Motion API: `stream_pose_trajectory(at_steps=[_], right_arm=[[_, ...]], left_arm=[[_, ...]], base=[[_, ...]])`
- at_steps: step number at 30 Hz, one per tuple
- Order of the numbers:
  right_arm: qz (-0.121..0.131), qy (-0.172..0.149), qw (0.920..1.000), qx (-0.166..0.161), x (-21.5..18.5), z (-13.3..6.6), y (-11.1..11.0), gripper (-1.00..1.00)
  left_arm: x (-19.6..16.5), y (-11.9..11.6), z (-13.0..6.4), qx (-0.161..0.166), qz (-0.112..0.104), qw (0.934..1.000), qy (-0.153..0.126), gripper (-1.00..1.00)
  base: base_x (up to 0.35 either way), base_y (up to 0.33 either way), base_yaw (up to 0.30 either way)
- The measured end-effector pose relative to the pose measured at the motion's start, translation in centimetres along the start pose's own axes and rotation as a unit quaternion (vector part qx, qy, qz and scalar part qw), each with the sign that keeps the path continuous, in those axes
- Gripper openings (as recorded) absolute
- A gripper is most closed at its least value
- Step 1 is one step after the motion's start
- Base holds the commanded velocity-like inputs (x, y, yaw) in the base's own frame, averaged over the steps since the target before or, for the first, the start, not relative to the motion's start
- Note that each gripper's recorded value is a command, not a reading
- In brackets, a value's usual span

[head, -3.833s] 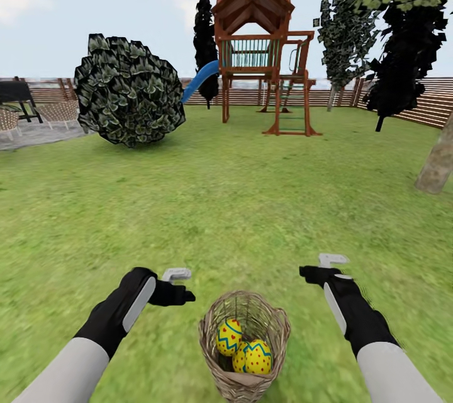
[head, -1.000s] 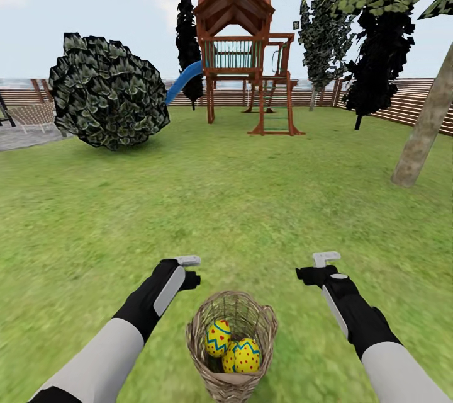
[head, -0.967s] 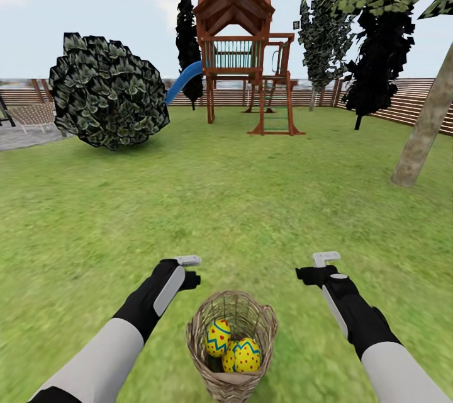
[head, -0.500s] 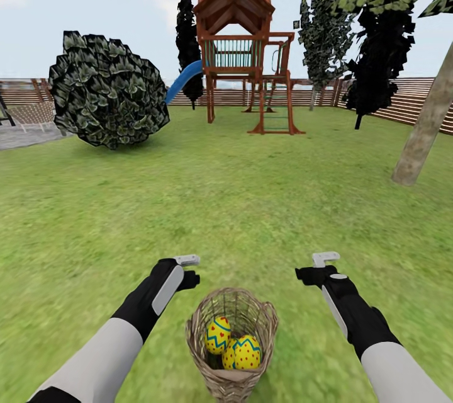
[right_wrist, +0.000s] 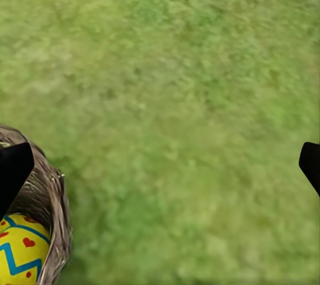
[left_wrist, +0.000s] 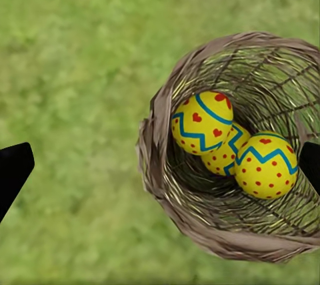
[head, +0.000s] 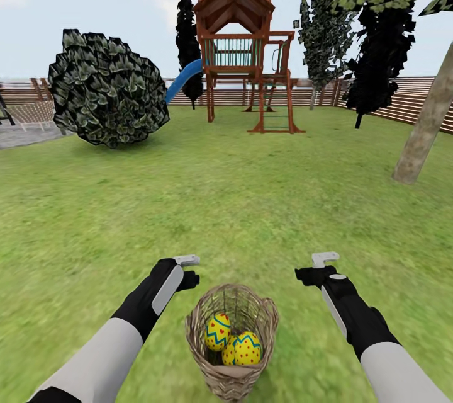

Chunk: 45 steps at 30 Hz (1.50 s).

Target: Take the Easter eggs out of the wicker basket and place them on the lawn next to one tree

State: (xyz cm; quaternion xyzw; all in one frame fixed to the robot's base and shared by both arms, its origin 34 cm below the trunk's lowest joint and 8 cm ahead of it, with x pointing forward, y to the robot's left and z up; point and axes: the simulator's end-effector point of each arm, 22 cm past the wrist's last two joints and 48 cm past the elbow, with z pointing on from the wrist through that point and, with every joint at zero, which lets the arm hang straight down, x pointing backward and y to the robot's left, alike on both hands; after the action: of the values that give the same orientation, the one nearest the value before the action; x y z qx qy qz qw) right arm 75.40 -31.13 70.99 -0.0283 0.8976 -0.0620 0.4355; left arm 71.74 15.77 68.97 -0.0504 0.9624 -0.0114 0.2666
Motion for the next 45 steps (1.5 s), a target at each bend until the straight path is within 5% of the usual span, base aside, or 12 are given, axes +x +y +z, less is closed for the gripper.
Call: stream_pose_trajectory(at_steps=[45], right_arm=[[0.0,-0.001,1.0,0.0,7.6,4.4,1.1,1.0]], left_arm=[[5.9,0.4,7.0,0.004,-0.003,1.0,0.006,1.0]], base=[[0.0,0.0,0.0]])
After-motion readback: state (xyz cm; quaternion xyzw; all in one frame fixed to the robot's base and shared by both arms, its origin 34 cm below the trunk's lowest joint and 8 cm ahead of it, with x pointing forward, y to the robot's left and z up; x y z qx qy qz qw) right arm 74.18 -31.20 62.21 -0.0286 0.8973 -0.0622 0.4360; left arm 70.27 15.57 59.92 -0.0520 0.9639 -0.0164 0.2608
